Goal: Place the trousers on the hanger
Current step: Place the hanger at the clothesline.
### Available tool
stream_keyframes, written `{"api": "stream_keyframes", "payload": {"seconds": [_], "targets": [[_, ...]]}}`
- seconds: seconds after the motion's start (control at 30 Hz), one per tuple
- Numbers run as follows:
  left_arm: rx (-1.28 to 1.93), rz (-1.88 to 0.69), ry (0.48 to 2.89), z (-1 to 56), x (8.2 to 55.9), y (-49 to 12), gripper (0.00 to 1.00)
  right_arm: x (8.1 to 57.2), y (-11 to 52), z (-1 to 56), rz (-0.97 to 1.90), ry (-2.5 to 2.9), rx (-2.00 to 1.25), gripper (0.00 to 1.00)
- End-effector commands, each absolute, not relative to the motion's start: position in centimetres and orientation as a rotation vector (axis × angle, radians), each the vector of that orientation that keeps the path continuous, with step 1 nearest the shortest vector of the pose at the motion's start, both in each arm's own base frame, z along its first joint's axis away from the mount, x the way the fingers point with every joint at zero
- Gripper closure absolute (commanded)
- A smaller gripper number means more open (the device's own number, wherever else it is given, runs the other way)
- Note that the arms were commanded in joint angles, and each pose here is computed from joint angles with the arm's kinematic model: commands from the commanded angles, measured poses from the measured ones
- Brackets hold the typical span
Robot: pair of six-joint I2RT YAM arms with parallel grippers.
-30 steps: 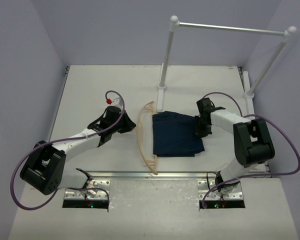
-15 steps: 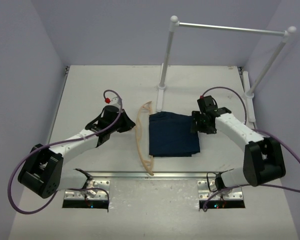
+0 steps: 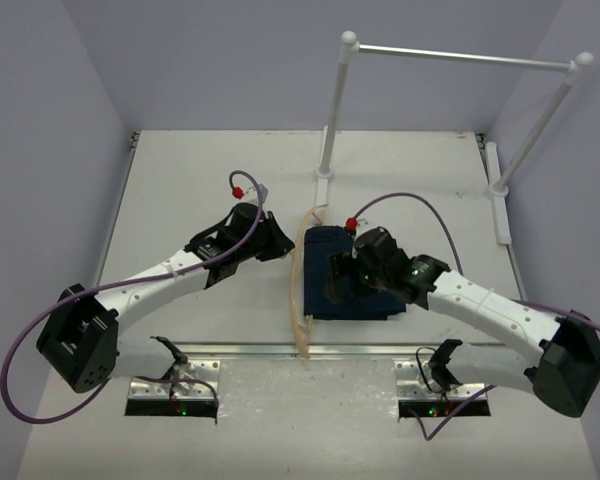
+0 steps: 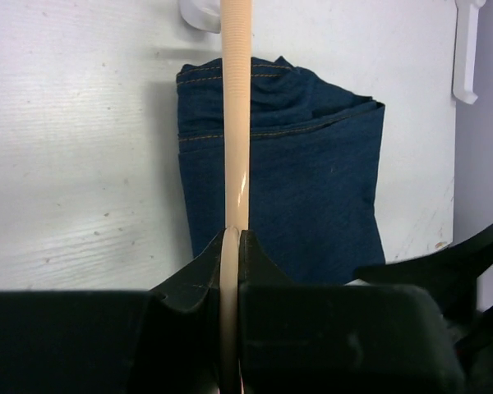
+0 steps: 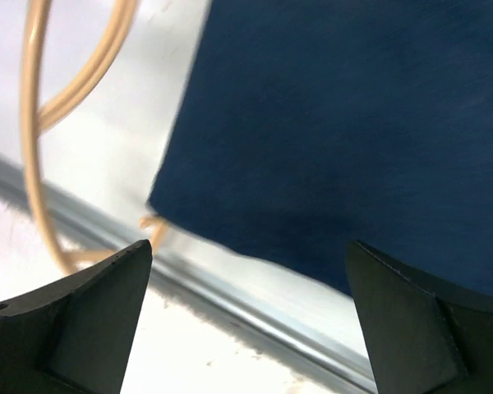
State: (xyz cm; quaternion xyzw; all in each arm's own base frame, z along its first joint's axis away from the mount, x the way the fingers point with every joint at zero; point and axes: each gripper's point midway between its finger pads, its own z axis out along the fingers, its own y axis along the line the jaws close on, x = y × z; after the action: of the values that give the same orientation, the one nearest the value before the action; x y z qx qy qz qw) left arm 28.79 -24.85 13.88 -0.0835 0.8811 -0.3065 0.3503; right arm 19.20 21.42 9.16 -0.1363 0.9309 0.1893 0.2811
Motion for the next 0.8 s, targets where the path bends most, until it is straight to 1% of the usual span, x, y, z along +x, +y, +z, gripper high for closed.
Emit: {"api": "stream_keyframes", "payload": {"seconds": [0.0, 0.03, 0.13, 0.23, 0.33, 0.4, 0.47, 0.5, 0.6, 0.67, 0.77], "targets": [[-0.317, -0.857, 2.224, 16.1, 29.8, -26.9, 1.0, 17.2, 28.4, 12.4, 0.937, 2.287, -0.364, 0.01], [-0.326, -0.853, 2.228, 16.0, 29.8, -27.0, 1.0, 16.8, 28.4, 11.5, 0.947, 2.293, -0.367, 0.01], [-0.389, -0.81, 2.207, 16.0, 29.8, -27.0, 1.0, 15.9, 30.4, 11.5, 1.08, 2.231, -0.384, 0.01], [-0.417, -0.767, 2.191, 16.0, 29.8, -26.9, 1.0, 15.5, 31.4, 11.1, 1.099, 2.213, -0.409, 0.01], [-0.416, -0.741, 2.19, 16.1, 29.8, -26.9, 1.0, 15.5, 32.0, 11.1, 1.116, 2.213, -0.409, 0.04], [-0.414, -0.73, 2.19, 16.0, 29.8, -26.8, 1.0, 15.5, 32.3, 11.3, 1.135, 2.199, -0.41, 0.1], [-0.42, -0.723, 2.187, 16.0, 29.8, -26.6, 1.0, 15.6, 32.8, 11.6, 1.15, 2.191, -0.42, 0.24], [-0.423, -0.717, 2.187, 16.0, 29.7, -26.5, 1.0, 15.6, 33.0, 11.4, 1.149, 2.201, -0.425, 0.28], [-0.429, -0.707, 2.166, 16.8, 29.7, -26.0, 1.0, 15.9, 33.4, 10.0, 1.117, 2.255, -0.428, 0.32], [-0.43, -0.692, 2.151, 17.5, 29.8, -25.6, 1.0, 15.6, 33.8, 9.4, 1.141, 2.271, -0.434, 0.44], [-0.438, -0.65, 2.131, 18.5, 30.0, -24.8, 1.0, 14.6, 34.6, 9.0, 1.228, 2.283, -0.449, 0.53]]}}
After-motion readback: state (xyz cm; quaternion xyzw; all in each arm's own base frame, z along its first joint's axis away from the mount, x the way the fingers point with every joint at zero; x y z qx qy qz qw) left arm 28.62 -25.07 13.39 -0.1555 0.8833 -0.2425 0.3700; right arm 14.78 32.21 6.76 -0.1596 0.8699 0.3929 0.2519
